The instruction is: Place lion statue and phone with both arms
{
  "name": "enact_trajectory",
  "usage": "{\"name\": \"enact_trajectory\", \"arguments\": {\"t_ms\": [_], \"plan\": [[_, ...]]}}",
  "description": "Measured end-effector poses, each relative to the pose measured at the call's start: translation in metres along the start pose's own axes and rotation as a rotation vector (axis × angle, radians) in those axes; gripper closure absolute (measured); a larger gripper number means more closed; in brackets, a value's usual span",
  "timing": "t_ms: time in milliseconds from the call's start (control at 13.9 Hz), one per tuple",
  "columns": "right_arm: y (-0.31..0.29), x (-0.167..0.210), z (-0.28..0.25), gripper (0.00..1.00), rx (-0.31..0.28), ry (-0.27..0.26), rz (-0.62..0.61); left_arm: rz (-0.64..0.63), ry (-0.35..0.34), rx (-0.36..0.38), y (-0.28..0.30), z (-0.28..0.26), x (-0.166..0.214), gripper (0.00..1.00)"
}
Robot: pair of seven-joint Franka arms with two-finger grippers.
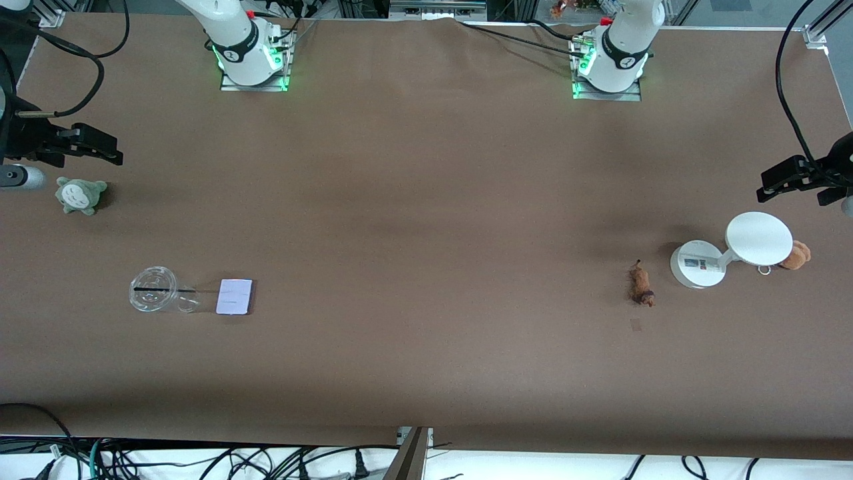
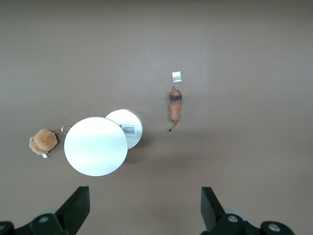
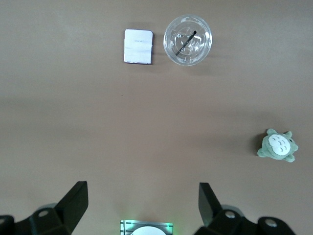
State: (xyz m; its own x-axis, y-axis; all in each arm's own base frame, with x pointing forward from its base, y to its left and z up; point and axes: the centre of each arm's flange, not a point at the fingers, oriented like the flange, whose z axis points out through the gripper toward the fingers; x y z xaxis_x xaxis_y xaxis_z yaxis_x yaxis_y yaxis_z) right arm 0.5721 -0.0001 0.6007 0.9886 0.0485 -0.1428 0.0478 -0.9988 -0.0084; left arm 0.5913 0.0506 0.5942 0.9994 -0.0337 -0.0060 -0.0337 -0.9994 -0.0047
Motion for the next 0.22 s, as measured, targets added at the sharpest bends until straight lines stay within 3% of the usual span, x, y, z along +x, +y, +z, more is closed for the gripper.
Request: {"name": "enact_trajectory", "arguments": {"t_ms": [215], "plan": [[0.0034,0.0002,0.0005,0.00,0.000,-0.001,0.006,0.002,-0.002,-0.003,0.0013,0.0013,0.0005,0.00]]}}
